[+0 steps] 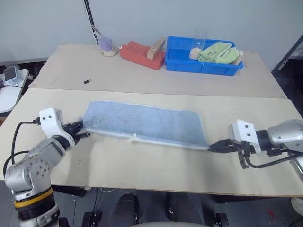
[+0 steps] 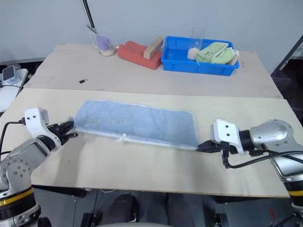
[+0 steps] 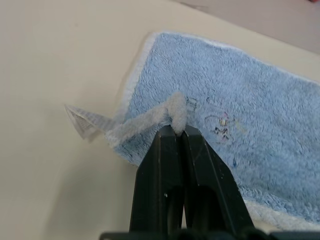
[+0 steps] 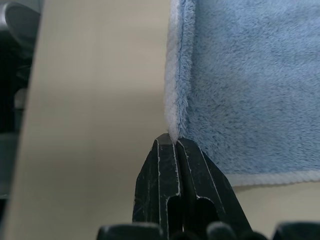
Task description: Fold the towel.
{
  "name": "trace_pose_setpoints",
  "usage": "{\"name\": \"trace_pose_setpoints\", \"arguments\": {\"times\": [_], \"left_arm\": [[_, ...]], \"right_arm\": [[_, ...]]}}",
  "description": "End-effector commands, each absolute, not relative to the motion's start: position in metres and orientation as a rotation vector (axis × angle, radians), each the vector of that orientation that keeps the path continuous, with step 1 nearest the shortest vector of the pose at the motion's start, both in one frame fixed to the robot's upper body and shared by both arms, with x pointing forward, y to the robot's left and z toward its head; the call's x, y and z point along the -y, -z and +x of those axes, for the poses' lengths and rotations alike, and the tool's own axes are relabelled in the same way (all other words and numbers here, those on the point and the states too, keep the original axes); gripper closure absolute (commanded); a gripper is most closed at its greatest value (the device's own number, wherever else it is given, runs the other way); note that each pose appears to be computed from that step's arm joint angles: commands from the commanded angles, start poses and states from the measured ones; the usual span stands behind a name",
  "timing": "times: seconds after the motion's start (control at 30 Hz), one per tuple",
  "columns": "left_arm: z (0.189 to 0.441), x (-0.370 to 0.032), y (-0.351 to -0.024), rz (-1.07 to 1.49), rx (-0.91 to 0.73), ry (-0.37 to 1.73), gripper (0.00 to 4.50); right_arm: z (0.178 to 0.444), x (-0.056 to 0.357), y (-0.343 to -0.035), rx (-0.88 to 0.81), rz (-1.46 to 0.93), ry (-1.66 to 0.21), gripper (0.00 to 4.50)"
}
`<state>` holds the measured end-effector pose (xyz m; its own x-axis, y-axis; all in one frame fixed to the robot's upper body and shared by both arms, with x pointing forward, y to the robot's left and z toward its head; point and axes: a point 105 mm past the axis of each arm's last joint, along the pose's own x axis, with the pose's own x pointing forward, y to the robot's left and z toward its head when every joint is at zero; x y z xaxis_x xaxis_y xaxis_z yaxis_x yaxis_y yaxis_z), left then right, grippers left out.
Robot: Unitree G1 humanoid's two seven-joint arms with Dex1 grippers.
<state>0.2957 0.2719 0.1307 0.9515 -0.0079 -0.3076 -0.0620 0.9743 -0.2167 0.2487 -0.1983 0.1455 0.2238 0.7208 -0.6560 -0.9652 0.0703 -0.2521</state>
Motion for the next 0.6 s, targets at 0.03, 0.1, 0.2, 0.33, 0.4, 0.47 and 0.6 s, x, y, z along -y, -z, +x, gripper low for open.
{"name": "trace_pose_setpoints", "arguments": {"times": [0.03, 0.1, 0.2, 0.33, 0.4, 0.47, 0.6], "left_arm": [[0.276, -0.286, -0.137, -0.188, -0.306, -0.120, 4.50], [0.270, -0.283, -0.132, -0.185, -0.329, -0.125, 4.50], [0.265, -0.277, -0.126, -0.178, -0.361, -0.141, 4.50], [0.271, -0.273, -0.128, -0.160, -0.363, -0.151, 4.50], [0.279, -0.271, -0.133, -0.151, -0.354, -0.144, 4.50], [0.292, -0.269, -0.141, -0.134, -0.343, -0.127, 4.50], [0.322, -0.268, -0.156, -0.128, -0.319, -0.116, 4.50]], "right_arm": [[0.238, 0.216, -0.148, -0.508, -0.741, -1.300, 4.48], [0.234, 0.221, -0.143, -0.549, -0.730, -1.293, 4.48], [0.238, 0.228, -0.139, -0.569, -0.727, -1.259, 4.48], [0.256, 0.223, -0.148, -0.518, -0.651, -1.202, 4.48], [0.267, 0.218, -0.155, -0.484, -0.591, -1.171, 4.48], [0.281, 0.212, -0.164, -0.459, -0.526, -1.136, 4.48], [0.306, 0.209, -0.172, -0.450, -0.460, -1.067, 4.48]]}}
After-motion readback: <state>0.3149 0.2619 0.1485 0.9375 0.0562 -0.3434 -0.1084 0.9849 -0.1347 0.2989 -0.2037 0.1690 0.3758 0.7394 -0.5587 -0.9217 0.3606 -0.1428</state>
